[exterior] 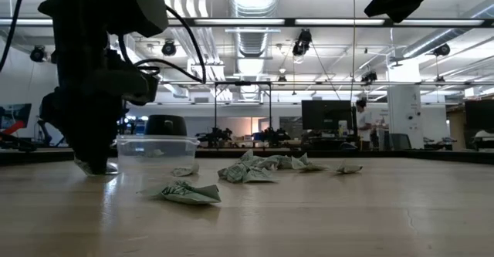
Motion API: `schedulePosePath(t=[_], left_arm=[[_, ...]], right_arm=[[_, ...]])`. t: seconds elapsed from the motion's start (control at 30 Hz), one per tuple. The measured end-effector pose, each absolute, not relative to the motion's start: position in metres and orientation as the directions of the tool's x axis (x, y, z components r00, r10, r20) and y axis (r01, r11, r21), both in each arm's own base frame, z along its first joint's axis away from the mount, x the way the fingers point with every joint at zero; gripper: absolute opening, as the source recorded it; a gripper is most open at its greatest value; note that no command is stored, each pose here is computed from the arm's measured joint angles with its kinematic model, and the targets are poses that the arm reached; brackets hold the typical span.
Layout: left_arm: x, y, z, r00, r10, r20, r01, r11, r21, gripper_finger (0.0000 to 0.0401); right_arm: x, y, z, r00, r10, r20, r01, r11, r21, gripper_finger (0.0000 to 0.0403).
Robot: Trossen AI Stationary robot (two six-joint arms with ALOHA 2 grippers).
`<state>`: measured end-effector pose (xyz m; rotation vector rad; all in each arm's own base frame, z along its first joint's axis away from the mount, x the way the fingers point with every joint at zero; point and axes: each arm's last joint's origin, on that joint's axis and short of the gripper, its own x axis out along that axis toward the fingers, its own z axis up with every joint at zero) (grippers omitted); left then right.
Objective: Pick and place items into bin
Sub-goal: Put the green stevia packet into the transparent bin
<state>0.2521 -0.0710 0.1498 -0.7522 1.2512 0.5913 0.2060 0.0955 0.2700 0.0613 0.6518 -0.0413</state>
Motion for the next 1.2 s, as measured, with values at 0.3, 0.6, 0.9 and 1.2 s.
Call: schedulePosePath(t=[0.3, 0.6, 0.9, 1.2], left_arm=[[0.265, -0.074, 0.178, 0.335, -0.035, -0.942, -0.650, 0.714, -0.258, 0.0005], [0.277, -0.066, 0.216, 0.477, 0.030, -0.878, -0.552, 0.788, -0.273, 0.0006], [0.278, -0.046, 0.234, 0.527, 0.128, -0.840, -0.493, 0.851, -0.180, 0.0006], [0.261, 0.001, 0.240, 0.388, 0.314, -0.866, -0.541, 0.839, 0.062, 0.0006]], right_arm=[[0.206, 0.096, 0.270, 0.795, -0.019, -0.607, 0.047, 0.998, 0.031, 0.0097], [0.207, 0.095, 0.271, 0.806, -0.035, -0.591, 0.048, 0.999, 0.007, 0.0085], [0.207, 0.095, 0.272, 0.809, -0.038, -0.587, 0.052, 0.999, 0.006, 0.0075], [0.208, 0.096, 0.273, 0.820, -0.032, -0.571, 0.052, 0.998, 0.019, 0.0075]])
